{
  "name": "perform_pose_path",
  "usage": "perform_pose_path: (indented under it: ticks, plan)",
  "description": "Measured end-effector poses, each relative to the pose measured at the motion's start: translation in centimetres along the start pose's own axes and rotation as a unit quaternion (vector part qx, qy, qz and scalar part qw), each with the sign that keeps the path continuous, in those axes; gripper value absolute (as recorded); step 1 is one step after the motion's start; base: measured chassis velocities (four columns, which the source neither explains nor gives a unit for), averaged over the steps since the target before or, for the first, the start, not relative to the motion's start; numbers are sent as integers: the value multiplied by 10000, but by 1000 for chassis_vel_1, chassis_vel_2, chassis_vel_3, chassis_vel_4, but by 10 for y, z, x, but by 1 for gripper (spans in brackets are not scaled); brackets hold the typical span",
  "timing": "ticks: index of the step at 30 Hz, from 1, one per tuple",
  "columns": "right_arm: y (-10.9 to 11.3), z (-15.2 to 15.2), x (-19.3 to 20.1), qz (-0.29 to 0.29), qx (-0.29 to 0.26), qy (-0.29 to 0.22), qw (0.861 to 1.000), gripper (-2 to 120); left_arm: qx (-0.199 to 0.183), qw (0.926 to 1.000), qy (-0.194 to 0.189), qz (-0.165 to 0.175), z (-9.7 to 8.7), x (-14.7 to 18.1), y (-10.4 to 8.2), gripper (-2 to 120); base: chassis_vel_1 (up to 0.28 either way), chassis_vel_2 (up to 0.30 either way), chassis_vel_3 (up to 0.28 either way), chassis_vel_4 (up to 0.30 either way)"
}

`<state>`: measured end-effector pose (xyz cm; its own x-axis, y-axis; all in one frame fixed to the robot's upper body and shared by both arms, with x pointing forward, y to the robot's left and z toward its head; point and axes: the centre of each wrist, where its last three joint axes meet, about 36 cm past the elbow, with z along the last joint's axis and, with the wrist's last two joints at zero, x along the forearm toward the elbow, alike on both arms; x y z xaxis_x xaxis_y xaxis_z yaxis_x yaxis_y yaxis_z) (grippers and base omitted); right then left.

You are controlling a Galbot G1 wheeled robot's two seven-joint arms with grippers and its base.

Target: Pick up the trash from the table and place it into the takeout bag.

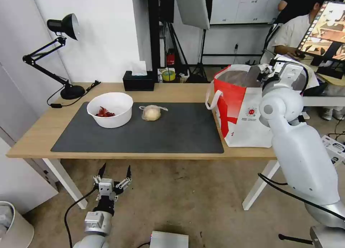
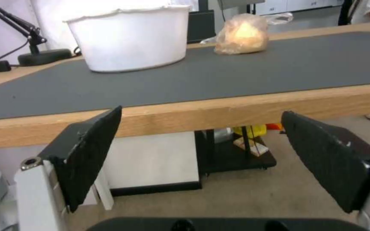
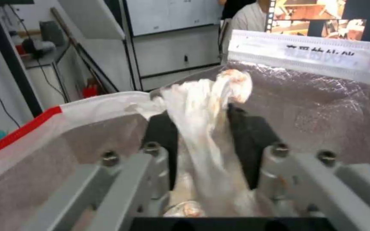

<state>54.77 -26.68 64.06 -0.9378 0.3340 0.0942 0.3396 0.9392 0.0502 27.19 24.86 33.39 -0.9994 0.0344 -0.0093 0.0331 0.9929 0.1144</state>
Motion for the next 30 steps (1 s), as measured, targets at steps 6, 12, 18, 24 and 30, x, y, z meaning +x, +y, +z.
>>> perform_pose_path:
  ticks: [6, 12, 18, 24, 30]
  plan:
    - [0, 1, 1, -35, 55, 14, 10000, 52, 23, 10000, 2, 15, 2, -1, -3, 100, 0, 0, 0, 0]
    - [-3, 1, 3, -49, 111, 1, 9999, 73, 18, 10000, -4, 21, 2, -1, -3, 100, 0, 0, 0, 0]
    - [-6, -1, 9, -336, -57, -324, 9989, 96, 27, 10000, -1, 28, 2, -2, -5, 100, 0, 0, 0, 0]
    - [-9, -5, 20, -1296, -610, -1176, 9827, 100, 27, 10000, -1, 30, 2, -2, -5, 100, 0, 0, 0, 0]
    - [-15, -5, 40, -2587, -930, -1811, 9443, 100, 23, 10000, 0, 28, 2, -1, -5, 100, 0, 0, 0, 0]
